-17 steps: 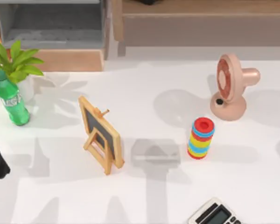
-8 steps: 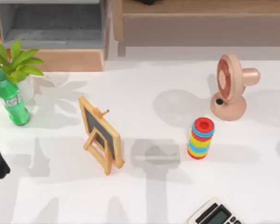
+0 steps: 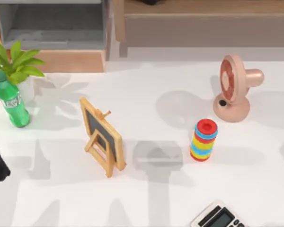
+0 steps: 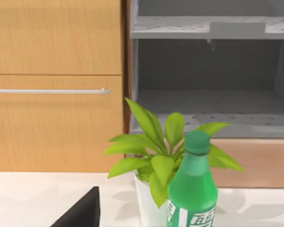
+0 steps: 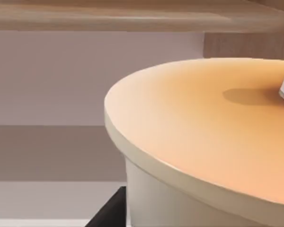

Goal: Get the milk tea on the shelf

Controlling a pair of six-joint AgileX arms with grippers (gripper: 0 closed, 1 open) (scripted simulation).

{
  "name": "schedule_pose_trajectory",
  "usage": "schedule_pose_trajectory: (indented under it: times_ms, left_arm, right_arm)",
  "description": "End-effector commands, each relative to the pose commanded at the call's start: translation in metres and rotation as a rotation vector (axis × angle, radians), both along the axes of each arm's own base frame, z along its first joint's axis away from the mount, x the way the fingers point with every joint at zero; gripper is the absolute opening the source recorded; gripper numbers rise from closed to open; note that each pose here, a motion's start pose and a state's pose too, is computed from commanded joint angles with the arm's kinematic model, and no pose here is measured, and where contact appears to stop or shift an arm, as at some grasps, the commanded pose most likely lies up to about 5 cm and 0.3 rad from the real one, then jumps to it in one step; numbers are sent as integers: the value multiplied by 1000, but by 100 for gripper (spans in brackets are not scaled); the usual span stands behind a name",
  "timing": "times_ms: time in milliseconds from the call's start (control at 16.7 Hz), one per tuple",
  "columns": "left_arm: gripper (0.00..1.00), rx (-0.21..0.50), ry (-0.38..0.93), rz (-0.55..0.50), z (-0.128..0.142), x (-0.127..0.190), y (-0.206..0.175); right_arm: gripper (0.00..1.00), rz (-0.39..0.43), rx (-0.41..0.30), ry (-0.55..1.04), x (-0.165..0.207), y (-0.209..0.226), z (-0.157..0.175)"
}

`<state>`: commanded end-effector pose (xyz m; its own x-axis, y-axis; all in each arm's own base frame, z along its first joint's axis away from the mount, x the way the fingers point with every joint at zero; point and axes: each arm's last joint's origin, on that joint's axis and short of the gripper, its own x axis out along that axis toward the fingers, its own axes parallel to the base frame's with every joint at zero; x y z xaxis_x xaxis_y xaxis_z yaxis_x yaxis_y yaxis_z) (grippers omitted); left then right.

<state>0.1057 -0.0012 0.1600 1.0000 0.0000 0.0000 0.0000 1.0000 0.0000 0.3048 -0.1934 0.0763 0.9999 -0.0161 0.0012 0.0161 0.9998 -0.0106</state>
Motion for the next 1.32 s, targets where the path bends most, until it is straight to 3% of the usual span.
schedule_pose_trajectory:
  times_ms: [120,1140,1320]
  left_arm:
    - [100,0,0,0,0,0,0]
    - [100,0,0,0,0,0,0]
    - [100,0,0,0,0,0,0]
  right_arm:
    - [0,0,0,0,0,0,0]
    - [0,-2,1,-2,0,-1,10]
    - [0,-11,-36,-49,11,-3,33]
